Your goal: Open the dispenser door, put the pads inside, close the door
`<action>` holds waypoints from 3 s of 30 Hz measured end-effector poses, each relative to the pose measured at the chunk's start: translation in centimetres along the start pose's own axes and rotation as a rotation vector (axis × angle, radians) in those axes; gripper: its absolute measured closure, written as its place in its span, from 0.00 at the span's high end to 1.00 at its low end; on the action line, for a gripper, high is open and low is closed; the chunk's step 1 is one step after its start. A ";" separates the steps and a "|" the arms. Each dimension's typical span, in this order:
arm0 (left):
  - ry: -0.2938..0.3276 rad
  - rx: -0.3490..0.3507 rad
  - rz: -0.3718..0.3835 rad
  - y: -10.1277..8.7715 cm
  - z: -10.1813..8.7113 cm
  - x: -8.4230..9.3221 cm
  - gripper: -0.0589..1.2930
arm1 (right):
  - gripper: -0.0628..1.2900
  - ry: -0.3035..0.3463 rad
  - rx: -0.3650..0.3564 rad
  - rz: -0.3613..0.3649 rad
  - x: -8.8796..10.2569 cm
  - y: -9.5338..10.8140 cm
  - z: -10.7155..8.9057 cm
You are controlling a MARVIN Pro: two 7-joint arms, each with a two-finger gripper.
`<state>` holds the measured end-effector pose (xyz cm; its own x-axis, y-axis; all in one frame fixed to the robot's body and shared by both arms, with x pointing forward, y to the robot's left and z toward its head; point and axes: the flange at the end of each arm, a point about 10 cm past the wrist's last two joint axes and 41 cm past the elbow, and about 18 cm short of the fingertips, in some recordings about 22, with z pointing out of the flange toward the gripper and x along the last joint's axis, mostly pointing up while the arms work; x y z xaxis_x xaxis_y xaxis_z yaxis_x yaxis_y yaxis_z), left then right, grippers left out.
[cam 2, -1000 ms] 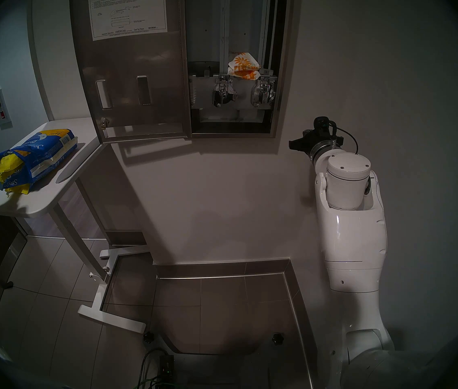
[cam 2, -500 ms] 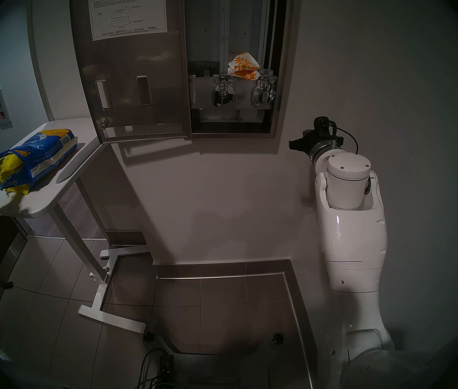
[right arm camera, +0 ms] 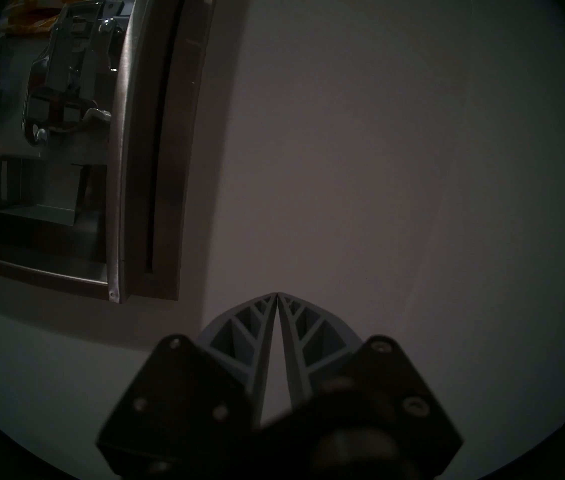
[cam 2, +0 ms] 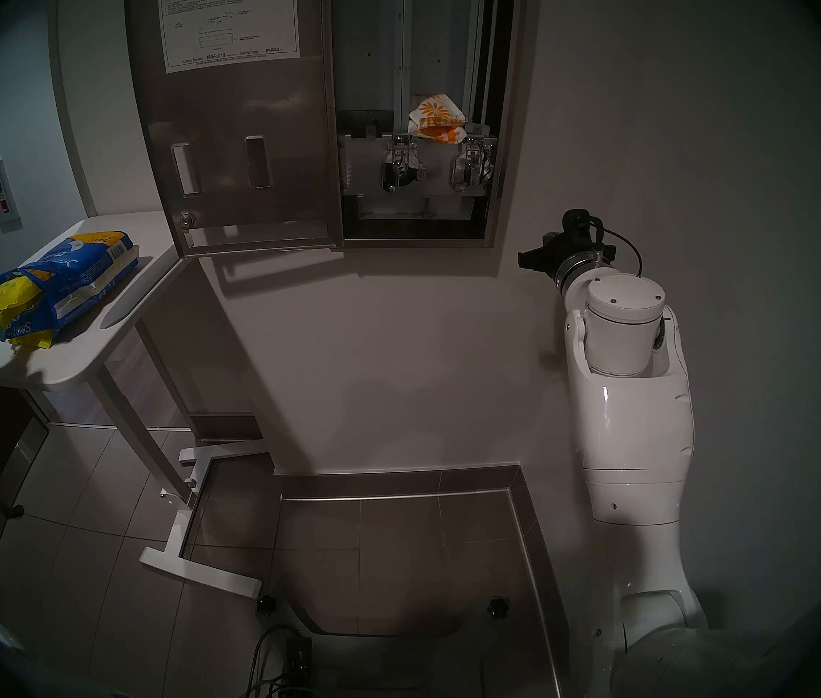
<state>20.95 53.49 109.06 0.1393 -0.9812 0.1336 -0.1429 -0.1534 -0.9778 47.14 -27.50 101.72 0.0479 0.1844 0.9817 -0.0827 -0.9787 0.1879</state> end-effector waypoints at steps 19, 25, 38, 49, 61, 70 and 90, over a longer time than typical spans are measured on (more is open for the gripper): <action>0.014 0.027 -0.003 0.9 0.8 1.4 0.96 | 0.15 0.000 0.000 0.000 0.0 0.0 0.0; 0.009 0.039 -0.004 0.8 1.2 1.5 0.96 | 0.15 0.000 0.000 0.000 0.0 0.0 0.0; -0.003 0.039 0.009 1.6 2.2 1.1 0.96 | 0.15 0.000 0.000 0.000 0.0 0.0 0.0; 0.013 0.047 -0.010 2.2 2.2 2.0 0.96 | 0.15 0.000 0.000 0.000 0.0 0.0 0.0; 0.023 0.053 -0.025 2.5 2.2 2.7 0.96 | 0.15 0.000 0.000 0.000 0.0 0.0 0.0; 0.027 0.052 -0.023 2.5 2.4 3.0 0.96 | 0.15 0.000 0.000 0.000 0.0 0.0 0.0; 0.015 0.058 0.013 2.4 2.4 2.8 0.42 | 0.15 0.000 0.000 0.001 0.0 0.0 0.0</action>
<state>23.31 50.65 106.75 0.1227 -0.9848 0.1230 -0.0870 -0.1341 -0.9871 47.14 -27.51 101.73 0.0474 0.1839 0.9818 -0.0830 -0.9788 0.1873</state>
